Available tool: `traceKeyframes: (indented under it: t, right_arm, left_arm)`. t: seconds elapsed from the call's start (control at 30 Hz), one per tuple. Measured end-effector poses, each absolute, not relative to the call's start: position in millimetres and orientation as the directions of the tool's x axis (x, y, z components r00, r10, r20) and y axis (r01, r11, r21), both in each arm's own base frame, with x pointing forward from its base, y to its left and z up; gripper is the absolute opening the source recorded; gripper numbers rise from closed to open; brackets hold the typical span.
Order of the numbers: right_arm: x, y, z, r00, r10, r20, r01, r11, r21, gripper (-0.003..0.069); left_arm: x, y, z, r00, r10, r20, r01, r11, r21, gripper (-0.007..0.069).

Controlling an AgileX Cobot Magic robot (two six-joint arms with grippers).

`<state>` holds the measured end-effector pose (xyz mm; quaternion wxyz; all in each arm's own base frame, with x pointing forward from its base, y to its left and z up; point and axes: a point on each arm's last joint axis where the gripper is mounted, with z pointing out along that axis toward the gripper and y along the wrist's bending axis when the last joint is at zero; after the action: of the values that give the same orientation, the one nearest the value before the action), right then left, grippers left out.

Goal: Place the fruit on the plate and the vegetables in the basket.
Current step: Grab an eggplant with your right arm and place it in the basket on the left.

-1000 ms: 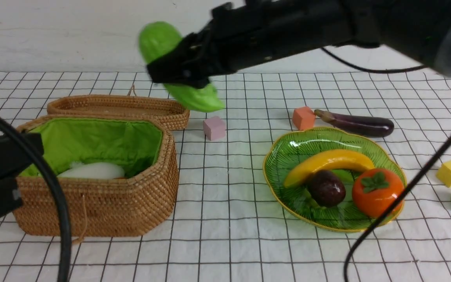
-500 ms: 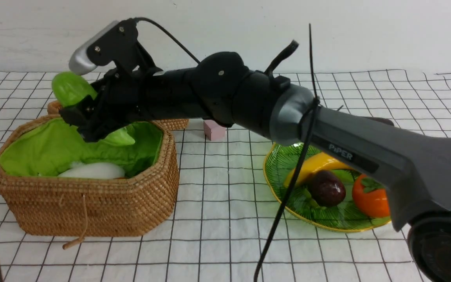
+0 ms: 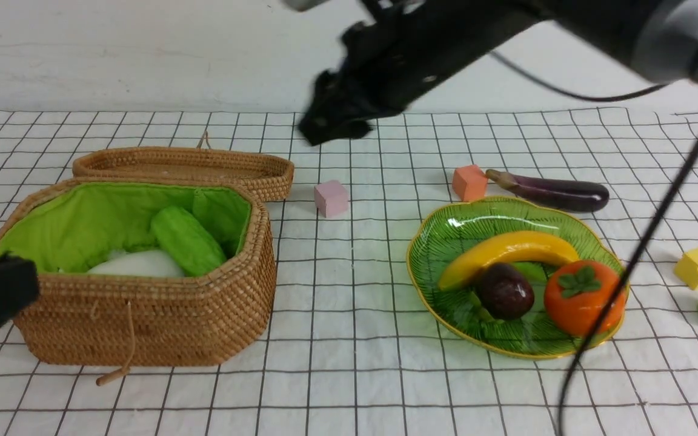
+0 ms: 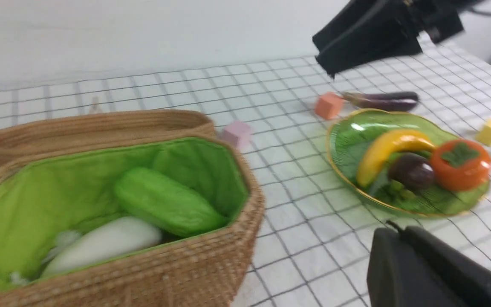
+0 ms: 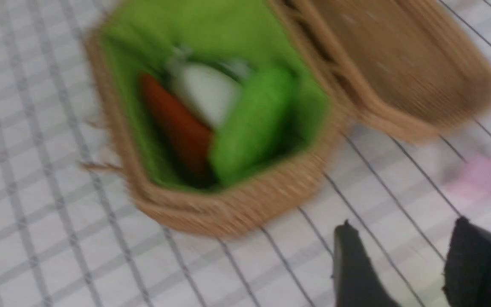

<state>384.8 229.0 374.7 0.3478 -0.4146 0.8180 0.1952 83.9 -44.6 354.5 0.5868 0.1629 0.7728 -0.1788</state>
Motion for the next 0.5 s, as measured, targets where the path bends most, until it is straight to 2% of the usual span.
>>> traceKeyframes:
  t: [0.03,0.07,0.13,0.17,0.2,0.23,0.3,0.33,0.4,0.5]
  right_arm:
    - [397,190,372,-0.506,-0.562,-0.654,-0.737,0.676,-0.012,0.0192]
    - [405,167,369,-0.557,-0.559,-0.614,-0.686,0.726,-0.039,0.0146]
    - [418,127,363,-0.634,-0.541,-0.553,-0.604,0.792,-0.082,0.0095]
    - [424,106,358,-0.671,-0.525,-0.523,-0.566,0.819,-0.094,0.0083]
    - [425,102,357,-0.679,-0.522,-0.516,-0.56,0.823,-0.096,0.0081]
    - [434,75,350,-0.715,-0.498,-0.491,-0.517,0.849,-0.108,0.0083]
    - [449,35,333,-0.74,-0.484,-0.466,-0.484,0.865,-0.131,0.0125]
    - [449,35,333,-0.735,-0.491,-0.468,-0.49,0.861,-0.135,0.0131]
    - [463,9,315,-0.719,-0.514,-0.467,-0.503,0.849,-0.16,0.0204]
    - [487,-23,274,-0.655,-0.596,-0.464,-0.577,0.791,-0.203,0.0385]
  left_arm:
    - [84,-52,354,-0.242,0.093,-0.966,0.538,0.841,-0.054,-0.0013]
    - [84,-57,353,-0.243,0.105,-0.964,0.578,0.814,-0.056,-0.0013]
    - [87,-64,352,-0.243,0.13,-0.961,0.621,0.782,-0.051,-0.0013]
    - [88,-67,351,-0.246,0.138,-0.959,0.639,0.768,-0.053,-0.0013]
    - [88,-67,351,-0.245,0.138,-0.96,0.642,0.765,-0.054,-0.0013]
    - [91,-70,349,-0.256,0.145,-0.956,0.653,0.755,-0.061,-0.0013]
    - [96,-73,348,-0.264,0.145,-0.954,0.654,0.753,-0.067,-0.0013]
    - [96,-73,348,-0.264,0.145,-0.954,0.654,0.754,-0.067,-0.0013]
    - [100,-74,348,-0.26,0.136,-0.956,0.646,0.76,-0.067,-0.0013]
    - [102,-73,351,-0.237,0.119,-0.964,0.633,0.772,-0.06,-0.0013]
